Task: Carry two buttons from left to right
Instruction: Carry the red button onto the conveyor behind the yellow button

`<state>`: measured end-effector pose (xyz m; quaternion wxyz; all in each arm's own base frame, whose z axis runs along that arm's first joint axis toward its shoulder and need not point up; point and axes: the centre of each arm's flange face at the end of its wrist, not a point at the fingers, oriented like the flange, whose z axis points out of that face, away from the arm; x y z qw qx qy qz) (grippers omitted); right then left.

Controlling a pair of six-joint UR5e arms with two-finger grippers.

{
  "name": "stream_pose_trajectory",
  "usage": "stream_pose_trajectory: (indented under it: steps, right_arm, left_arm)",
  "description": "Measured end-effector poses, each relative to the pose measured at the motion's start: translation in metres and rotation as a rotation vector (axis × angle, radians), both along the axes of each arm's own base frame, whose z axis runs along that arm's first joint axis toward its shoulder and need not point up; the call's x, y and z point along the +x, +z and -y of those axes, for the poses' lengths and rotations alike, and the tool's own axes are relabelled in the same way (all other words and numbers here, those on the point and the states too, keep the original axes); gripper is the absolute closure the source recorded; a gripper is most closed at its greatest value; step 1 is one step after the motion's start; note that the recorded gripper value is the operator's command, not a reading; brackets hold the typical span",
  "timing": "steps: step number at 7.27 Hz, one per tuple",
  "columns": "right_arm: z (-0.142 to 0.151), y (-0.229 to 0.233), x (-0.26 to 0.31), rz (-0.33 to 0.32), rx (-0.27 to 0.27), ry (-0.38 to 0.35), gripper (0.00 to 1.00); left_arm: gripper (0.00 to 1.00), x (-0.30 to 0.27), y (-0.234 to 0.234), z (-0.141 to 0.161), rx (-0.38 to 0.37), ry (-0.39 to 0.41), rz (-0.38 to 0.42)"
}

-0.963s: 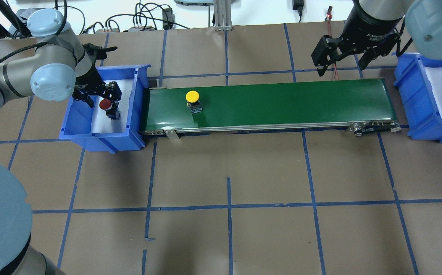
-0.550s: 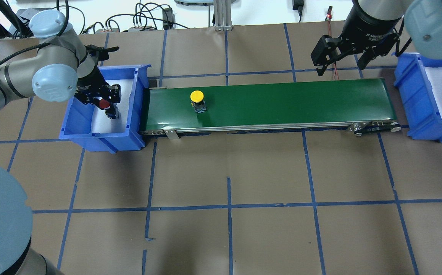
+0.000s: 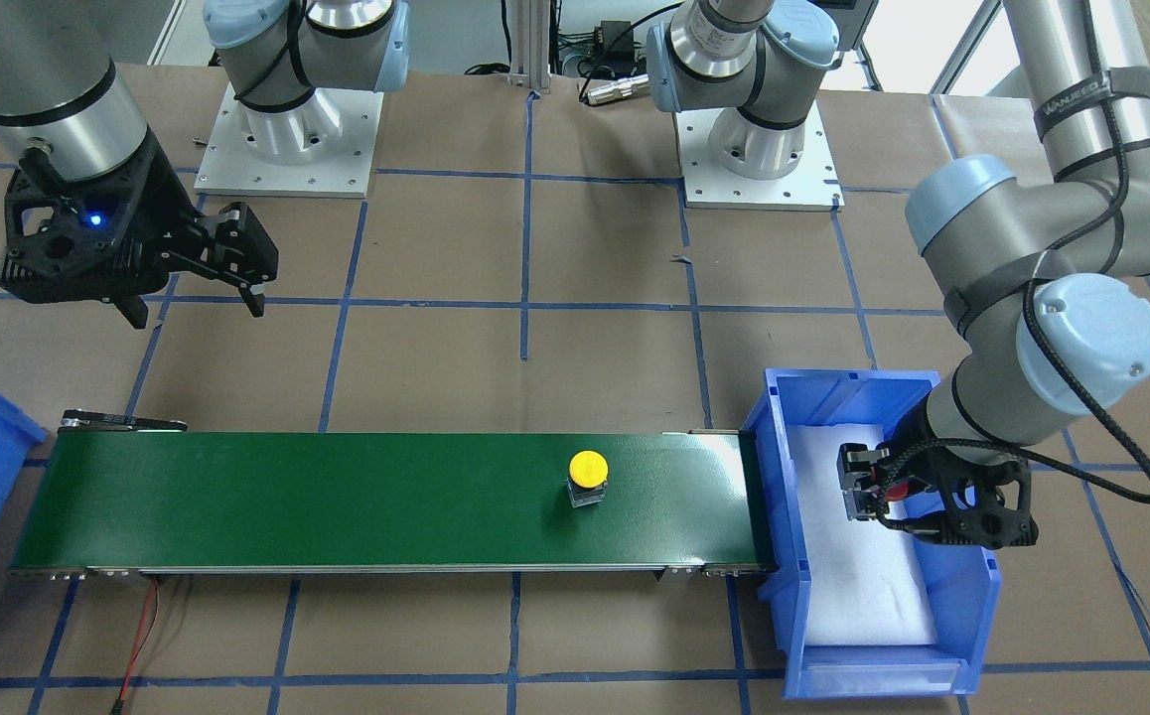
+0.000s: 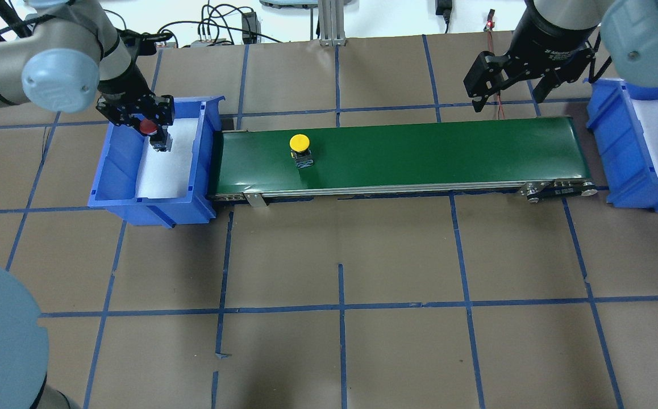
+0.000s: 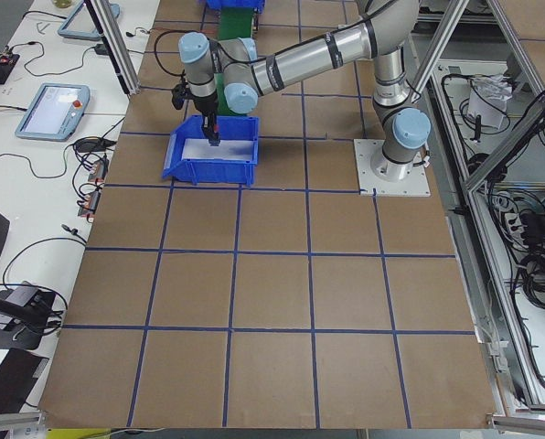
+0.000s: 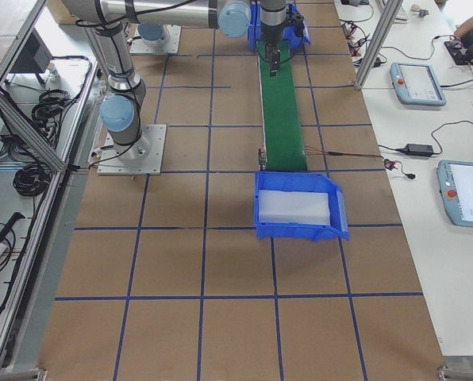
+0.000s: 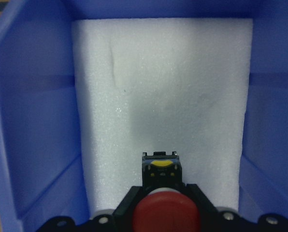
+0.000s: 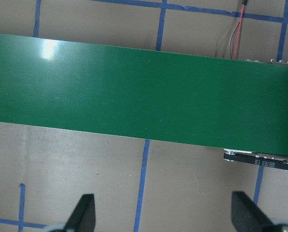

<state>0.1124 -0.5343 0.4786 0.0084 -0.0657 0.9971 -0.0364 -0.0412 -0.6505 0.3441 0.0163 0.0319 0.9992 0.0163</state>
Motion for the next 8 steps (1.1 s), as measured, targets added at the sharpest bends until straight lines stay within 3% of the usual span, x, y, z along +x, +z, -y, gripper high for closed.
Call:
stream_pose_trajectory:
  steps: [1,3,6,8]
  right_arm:
    - [-0.001,0.0,0.0,0.002,0.002,0.0,0.0]
    - [-0.002,0.0,0.0,0.003,0.004,0.0,0.0]
    - [-0.001,0.0,-0.001,0.002,0.005,-0.002,0.0]
    - [-0.001,0.0,-0.001,0.002,0.005,-0.003,0.0]
  left_arm:
    - [0.74,-0.035,0.028,0.001,-0.01,-0.057,0.003]
    - [0.74,-0.114,0.047,-0.011,-0.014,-0.249,0.004]
    - [0.74,-0.18,0.006,-0.026,0.021,-0.611,-0.008]
    - [0.73,-0.186,-0.027,-0.032,-0.022,-0.852,0.004]
